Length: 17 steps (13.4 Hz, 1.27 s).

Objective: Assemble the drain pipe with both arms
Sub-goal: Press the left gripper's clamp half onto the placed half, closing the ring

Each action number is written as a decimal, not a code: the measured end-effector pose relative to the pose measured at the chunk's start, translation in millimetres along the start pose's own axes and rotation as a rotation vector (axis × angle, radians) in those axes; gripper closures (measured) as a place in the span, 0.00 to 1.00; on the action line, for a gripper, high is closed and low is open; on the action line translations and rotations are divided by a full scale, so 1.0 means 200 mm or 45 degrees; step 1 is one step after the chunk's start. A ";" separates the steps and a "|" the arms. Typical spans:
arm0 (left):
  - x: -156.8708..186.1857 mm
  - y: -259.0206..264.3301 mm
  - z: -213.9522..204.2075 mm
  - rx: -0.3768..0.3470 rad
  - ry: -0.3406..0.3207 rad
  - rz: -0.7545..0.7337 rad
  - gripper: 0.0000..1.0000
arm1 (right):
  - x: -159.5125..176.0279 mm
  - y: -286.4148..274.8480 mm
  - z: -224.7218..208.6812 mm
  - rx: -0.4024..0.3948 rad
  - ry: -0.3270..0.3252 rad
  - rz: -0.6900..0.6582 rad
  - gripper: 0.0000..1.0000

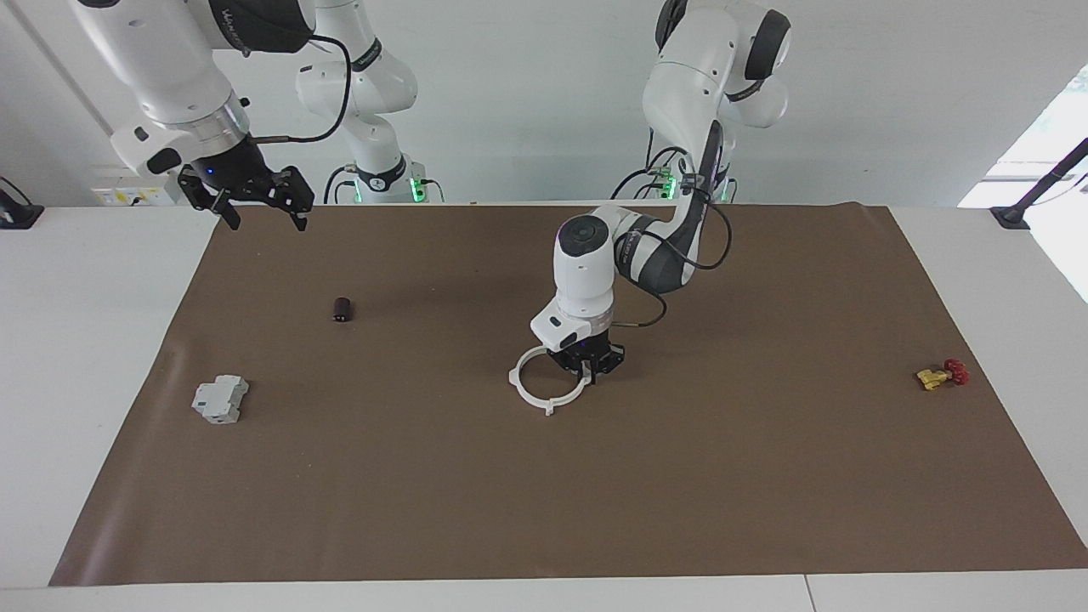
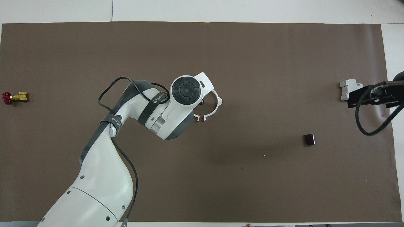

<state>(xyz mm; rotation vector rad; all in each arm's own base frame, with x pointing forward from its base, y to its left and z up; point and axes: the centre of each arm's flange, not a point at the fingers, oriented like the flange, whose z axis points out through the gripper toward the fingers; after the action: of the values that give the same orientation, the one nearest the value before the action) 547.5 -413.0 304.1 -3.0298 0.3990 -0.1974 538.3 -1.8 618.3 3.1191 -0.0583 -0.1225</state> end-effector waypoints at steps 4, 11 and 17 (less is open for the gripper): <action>0.00 0.00 0.00 -0.014 -0.005 -0.035 0.79 | 0.00 0.00 0.00 0.000 0.000 -0.002 0.00; 0.00 0.00 0.00 -0.037 -0.014 -0.108 0.79 | 0.00 -0.01 0.00 0.000 0.000 -0.004 0.00; -0.01 0.00 0.01 -0.036 -0.020 -0.149 0.79 | 0.00 -0.01 0.00 -0.001 0.000 -0.006 0.00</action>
<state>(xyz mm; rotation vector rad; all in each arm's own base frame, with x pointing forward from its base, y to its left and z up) 546.1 -413.1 301.8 -3.0830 0.2252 -0.1770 538.3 0.6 618.2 3.1190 -0.0514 -0.1229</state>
